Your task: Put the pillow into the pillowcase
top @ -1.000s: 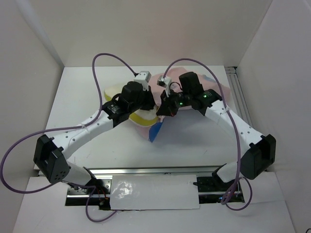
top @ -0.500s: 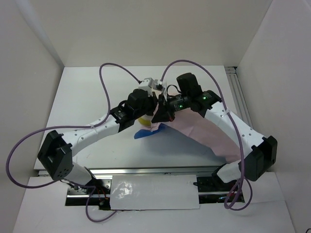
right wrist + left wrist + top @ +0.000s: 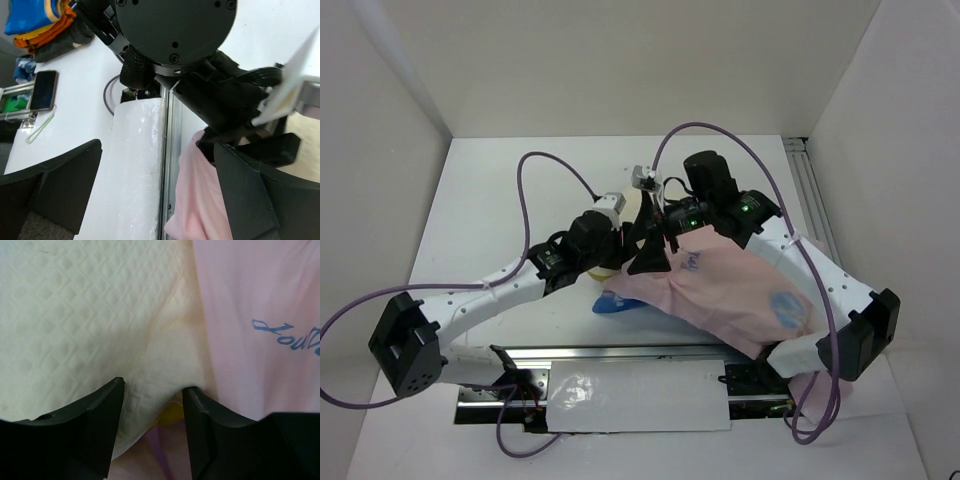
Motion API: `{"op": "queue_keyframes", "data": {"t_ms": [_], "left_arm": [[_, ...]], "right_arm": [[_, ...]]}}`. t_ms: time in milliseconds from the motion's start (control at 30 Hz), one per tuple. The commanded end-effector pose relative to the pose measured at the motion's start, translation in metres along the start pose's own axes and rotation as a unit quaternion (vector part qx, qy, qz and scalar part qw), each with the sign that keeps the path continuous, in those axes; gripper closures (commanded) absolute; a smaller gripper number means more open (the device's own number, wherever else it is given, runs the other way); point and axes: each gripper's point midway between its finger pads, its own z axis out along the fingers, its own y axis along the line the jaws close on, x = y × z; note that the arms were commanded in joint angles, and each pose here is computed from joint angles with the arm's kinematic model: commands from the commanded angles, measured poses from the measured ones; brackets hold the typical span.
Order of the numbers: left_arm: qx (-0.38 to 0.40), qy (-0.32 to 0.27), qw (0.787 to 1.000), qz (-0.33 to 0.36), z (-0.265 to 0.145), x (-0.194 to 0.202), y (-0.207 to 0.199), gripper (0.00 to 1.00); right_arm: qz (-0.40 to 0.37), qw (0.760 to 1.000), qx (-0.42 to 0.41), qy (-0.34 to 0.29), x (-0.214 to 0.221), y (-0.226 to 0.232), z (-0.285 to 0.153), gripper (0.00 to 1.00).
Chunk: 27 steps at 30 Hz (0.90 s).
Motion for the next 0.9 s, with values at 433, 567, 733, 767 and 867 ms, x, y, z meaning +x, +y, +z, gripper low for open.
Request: {"op": "queue_keyframes", "data": {"t_ms": [433, 567, 733, 767, 867], "left_arm": [[-0.112, 0.018, 0.994, -0.007, -0.018, -0.025, 0.039, 0.0], [-0.114, 0.03, 0.993, -0.032, 0.004, -0.04, 0.051, 0.0], [-0.101, 0.02, 0.994, -0.043, 0.05, -0.091, 0.069, 0.0], [-0.084, 0.03, 0.995, -0.042, 0.059, -0.094, 0.066, 0.0], [-0.061, 0.019, 0.998, -0.014, 0.09, -0.112, 0.068, 0.0]], "right_arm": [[0.255, 0.764, 0.592, -0.041, 0.053, -0.198, -0.131, 0.0], [0.302, 0.713, 0.633, -0.012, 0.105, -0.222, -0.157, 0.0], [0.304, 0.691, 0.655, 0.001, 0.112, -0.256, -0.167, 0.0], [0.301, 0.681, 0.668, -0.007, 0.106, -0.263, -0.176, 0.0], [0.306, 0.669, 0.677, -0.01, 0.106, -0.288, -0.183, 0.01]]}}
